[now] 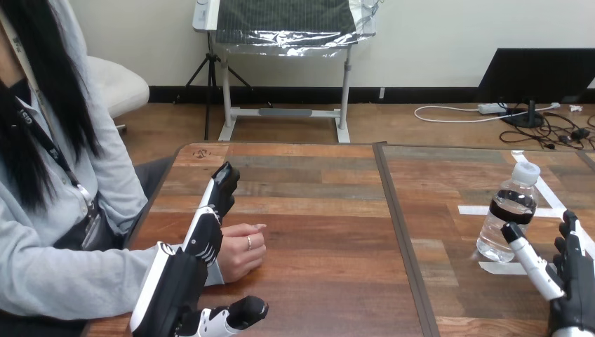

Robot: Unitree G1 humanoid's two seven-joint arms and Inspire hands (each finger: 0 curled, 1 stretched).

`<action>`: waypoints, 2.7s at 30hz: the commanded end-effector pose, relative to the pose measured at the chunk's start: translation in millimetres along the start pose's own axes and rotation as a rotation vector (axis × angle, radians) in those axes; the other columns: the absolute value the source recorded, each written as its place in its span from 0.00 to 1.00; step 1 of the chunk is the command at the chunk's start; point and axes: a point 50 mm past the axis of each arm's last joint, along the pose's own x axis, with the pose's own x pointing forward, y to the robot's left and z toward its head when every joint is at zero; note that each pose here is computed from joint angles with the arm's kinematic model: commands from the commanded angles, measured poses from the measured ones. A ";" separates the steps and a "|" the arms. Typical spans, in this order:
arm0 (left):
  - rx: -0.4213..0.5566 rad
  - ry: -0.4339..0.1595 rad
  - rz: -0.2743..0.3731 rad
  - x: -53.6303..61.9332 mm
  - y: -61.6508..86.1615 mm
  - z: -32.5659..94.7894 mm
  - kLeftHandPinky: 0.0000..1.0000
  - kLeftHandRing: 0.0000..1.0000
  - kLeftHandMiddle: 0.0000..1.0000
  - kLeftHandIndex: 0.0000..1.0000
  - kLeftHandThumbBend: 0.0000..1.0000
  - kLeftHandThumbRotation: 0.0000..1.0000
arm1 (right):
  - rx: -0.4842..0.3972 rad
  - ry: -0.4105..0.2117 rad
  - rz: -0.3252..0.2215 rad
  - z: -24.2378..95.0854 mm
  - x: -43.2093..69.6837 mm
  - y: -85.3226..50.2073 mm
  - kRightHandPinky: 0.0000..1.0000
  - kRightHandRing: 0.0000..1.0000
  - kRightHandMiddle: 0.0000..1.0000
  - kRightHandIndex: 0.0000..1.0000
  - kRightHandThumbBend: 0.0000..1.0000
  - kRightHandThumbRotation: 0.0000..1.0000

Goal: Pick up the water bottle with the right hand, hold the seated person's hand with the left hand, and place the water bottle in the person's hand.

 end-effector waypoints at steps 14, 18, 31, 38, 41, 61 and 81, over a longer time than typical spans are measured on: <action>0.030 -0.065 0.002 10.0 7.6 6.7 1.00 1.00 1.00 1.00 1.00 0.71 | 0.003 -0.032 -0.004 38.1 37.9 5.3 1.00 1.00 1.00 1.00 1.00 0.66; 0.035 -0.065 0.002 9.4 8.2 7.0 1.00 1.00 1.00 1.00 1.00 0.71 | -0.001 -0.033 0.001 41.0 40.5 5.9 1.00 1.00 1.00 1.00 1.00 0.66; 0.038 -0.061 0.006 7.9 9.6 7.7 1.00 1.00 1.00 1.00 1.00 0.72 | 0.000 -0.056 0.021 51.9 48.0 7.4 1.00 1.00 1.00 1.00 1.00 0.60; 0.038 -0.063 0.006 8.1 10.1 8.6 1.00 1.00 1.00 1.00 1.00 0.71 | -0.010 -0.068 0.015 58.7 52.5 8.8 1.00 1.00 1.00 1.00 1.00 0.59; 0.040 -0.065 0.004 8.4 10.3 8.7 1.00 1.00 1.00 1.00 1.00 0.70 | -0.013 -0.073 0.014 61.3 54.2 9.4 1.00 1.00 1.00 1.00 1.00 0.59; 0.044 -0.067 0.001 9.4 10.3 8.8 1.00 1.00 1.00 1.00 1.00 0.71 | -0.029 -0.080 0.027 76.1 64.6 12.7 0.95 0.96 0.98 1.00 1.00 0.61; 0.031 -0.069 0.004 9.8 9.0 10.2 1.00 1.00 1.00 1.00 1.00 0.71 | -0.061 -0.087 0.052 91.7 74.5 15.9 0.86 0.95 0.95 1.00 1.00 0.63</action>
